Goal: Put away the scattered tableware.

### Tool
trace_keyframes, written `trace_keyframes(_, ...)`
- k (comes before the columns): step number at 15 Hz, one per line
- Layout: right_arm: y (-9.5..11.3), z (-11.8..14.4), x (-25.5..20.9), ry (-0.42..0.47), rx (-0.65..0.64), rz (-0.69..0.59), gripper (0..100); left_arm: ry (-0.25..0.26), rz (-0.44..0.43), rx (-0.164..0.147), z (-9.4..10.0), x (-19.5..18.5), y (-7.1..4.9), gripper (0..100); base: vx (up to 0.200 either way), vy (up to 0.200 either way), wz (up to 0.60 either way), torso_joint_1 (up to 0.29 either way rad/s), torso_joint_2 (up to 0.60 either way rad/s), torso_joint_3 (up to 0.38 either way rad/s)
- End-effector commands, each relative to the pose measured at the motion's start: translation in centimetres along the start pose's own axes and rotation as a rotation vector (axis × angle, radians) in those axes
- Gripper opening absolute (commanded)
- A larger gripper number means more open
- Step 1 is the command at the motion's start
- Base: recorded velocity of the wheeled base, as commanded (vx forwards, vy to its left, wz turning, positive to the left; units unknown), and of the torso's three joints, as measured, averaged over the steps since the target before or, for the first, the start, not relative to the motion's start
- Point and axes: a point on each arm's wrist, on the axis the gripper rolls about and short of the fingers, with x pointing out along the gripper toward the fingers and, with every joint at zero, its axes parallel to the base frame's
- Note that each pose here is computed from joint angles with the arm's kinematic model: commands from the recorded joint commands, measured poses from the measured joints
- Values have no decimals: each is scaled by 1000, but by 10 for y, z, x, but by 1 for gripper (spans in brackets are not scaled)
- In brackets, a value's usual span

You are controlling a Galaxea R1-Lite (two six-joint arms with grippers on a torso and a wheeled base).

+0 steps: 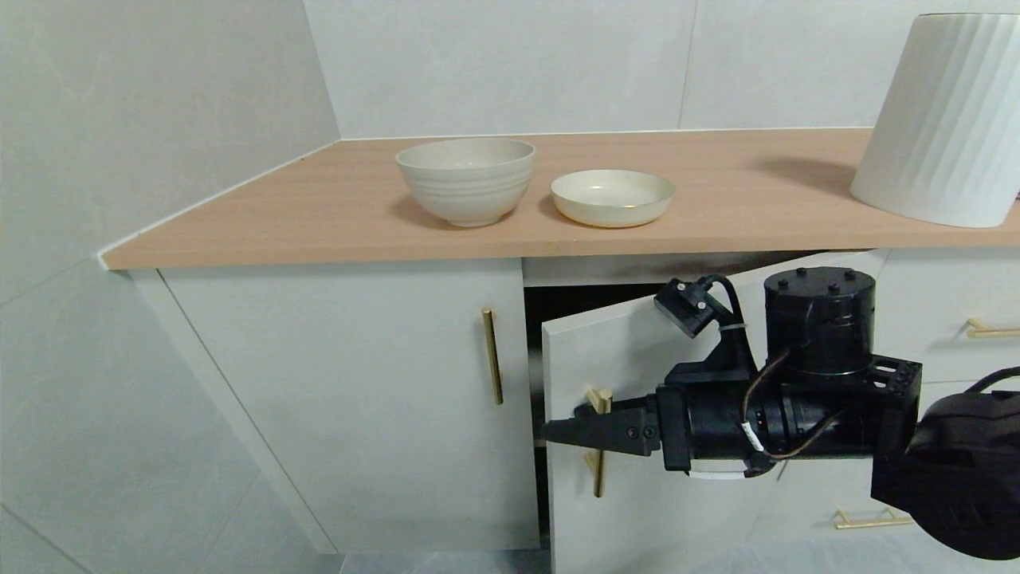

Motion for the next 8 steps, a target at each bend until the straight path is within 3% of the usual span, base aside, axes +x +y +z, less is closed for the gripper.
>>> trace_keyframes(1, 3, -3, -4, 3, 2, 1, 100, -4, -1, 9, 0, 0, 0, 100, 0, 0, 0, 0, 0, 0)
trace_keyframes(3, 3, -4, -4, 5, 4, -1, 100, -52, -15, 37, 14, -4, 0, 100, 0, 0, 0, 0, 0, 0)
trace_keyframes(4, 2, -6, -3, 13, 8, -1, 100, -41, -61, 40, 31, -7, -1, 100, 0, 0, 0, 0, 0, 0)
trace_keyframes(8, 2, -11, -1, 9, -4, 13, 100, 146, -250, 19, 106, 24, -4, 100, 0, 0, 0, 0, 0, 0)
